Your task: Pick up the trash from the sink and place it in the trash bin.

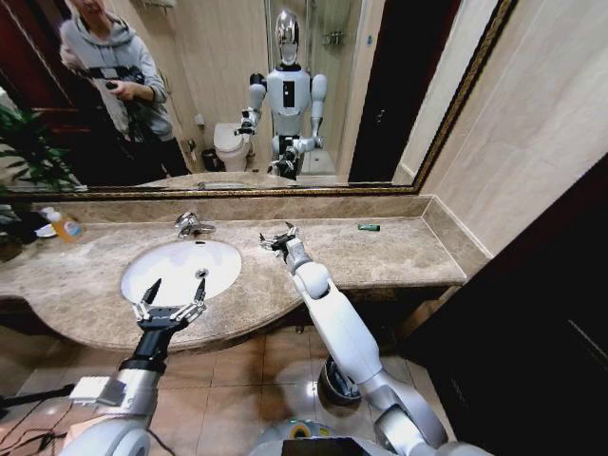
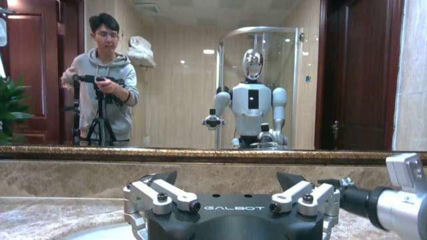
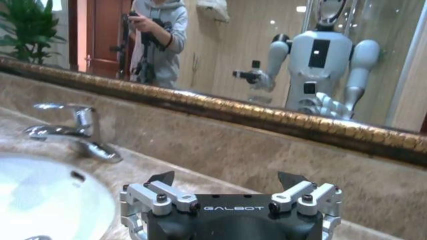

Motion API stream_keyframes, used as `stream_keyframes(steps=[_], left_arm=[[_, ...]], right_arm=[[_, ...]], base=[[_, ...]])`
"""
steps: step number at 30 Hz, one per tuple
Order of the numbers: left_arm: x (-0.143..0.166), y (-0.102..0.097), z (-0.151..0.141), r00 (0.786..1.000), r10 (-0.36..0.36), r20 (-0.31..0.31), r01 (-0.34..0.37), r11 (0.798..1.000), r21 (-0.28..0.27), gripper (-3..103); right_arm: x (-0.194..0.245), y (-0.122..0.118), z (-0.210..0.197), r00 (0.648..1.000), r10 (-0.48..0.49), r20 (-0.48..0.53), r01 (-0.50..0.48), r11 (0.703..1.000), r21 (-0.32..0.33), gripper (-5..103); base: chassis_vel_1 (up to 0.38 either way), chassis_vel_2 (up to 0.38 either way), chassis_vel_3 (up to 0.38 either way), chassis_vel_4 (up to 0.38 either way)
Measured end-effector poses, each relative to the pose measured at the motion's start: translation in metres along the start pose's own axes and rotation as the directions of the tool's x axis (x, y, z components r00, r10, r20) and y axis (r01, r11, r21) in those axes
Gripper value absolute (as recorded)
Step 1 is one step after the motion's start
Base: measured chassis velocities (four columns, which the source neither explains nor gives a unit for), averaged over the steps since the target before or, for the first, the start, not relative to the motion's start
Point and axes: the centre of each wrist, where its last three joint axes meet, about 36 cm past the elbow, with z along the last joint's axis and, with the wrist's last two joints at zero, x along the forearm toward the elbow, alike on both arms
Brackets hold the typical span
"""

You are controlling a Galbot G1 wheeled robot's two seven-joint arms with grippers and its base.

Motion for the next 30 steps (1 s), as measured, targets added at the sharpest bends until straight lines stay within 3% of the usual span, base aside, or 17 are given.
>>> stream_keyframes(steps=[8,13,22,30], left_arm=[[0.0,0.0,0.0,1.0,0.0,0.0,0.0,1.0,0.0,100],[0.0,0.0,0.0,1.0,0.0,0.0,0.0,1.0,0.0,100],[0.0,0.0,0.0,1.0,0.0,0.0,0.0,1.0,0.0,100],[0.0,0.0,0.0,1.0,0.0,0.0,0.0,1.0,0.0,100]], right_arm=[[0.015,0.028,0.026,0.998,-0.043,-0.055,0.044,0.999,0.017,100],[0.011,0.04,0.036,0.997,-0.059,-0.048,0.061,0.996,0.06,100],[-0.024,0.02,0.048,0.999,0.007,-0.051,-0.001,0.994,0.112,100],[-0.038,0.008,0.058,0.997,0.029,-0.078,-0.02,0.994,0.104,100]], base=[[0.0,0.0,0.0,0.0],[0.0,0.0,0.0,0.0],[0.0,0.0,0.0,0.0],[0.0,0.0,0.0,0.0]])
